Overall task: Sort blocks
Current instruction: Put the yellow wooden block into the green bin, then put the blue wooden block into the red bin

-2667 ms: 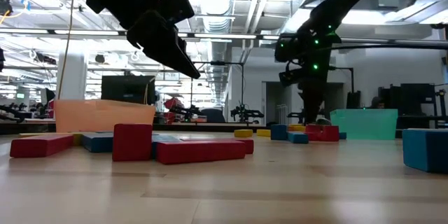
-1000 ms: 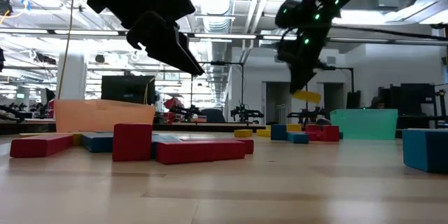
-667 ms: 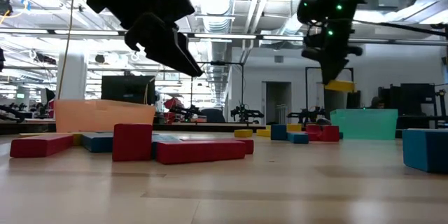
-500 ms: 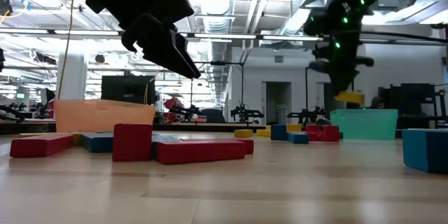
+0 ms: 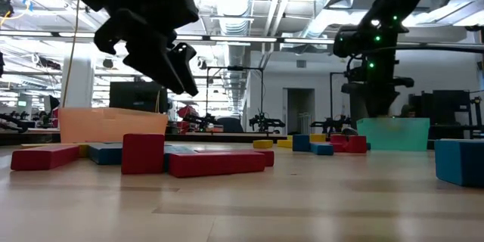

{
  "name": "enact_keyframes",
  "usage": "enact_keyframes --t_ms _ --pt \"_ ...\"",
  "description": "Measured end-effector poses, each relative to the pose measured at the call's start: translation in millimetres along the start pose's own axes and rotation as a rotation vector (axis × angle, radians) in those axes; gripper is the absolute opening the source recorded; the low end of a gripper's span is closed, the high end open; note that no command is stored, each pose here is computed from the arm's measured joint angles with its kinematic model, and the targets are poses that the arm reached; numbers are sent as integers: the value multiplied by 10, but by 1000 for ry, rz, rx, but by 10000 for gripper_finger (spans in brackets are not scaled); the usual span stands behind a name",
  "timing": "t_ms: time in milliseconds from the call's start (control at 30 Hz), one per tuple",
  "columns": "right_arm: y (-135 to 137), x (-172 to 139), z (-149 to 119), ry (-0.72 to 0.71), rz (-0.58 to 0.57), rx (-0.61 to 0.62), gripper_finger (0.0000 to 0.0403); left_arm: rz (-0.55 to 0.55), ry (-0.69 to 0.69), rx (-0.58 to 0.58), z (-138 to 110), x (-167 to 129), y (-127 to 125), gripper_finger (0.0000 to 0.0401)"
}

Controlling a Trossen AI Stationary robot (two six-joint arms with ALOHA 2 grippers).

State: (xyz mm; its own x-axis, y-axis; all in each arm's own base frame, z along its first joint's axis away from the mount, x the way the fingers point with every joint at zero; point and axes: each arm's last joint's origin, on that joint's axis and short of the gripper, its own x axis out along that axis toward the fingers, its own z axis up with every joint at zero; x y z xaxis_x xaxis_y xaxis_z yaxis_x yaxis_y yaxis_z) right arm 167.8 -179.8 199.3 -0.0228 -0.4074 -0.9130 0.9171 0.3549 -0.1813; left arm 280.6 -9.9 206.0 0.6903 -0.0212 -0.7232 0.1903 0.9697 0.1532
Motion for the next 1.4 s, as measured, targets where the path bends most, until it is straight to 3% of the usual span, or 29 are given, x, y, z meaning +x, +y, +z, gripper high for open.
enact_keyframes --t_ms 300,567,833,1267,1400 --pt "-11 -31 -5 3 38 -12 181 -12 22 -7 -16 0 -35 212" --pt "231 -288 -154 -36 164 -159 178 -29 91 -33 -83 -13 -50 212" --pt "671 -714 -526 -136 345 -425 168 -143 172 -96 -156 -29 -153 212" --pt "1465 -1076 -1334 -255 616 -862 168 -246 184 -1 -118 -73 -591 212" --pt "1691 -1145 -1547 -332 711 -956 168 -168 196 24 -122 -86 -667 212"
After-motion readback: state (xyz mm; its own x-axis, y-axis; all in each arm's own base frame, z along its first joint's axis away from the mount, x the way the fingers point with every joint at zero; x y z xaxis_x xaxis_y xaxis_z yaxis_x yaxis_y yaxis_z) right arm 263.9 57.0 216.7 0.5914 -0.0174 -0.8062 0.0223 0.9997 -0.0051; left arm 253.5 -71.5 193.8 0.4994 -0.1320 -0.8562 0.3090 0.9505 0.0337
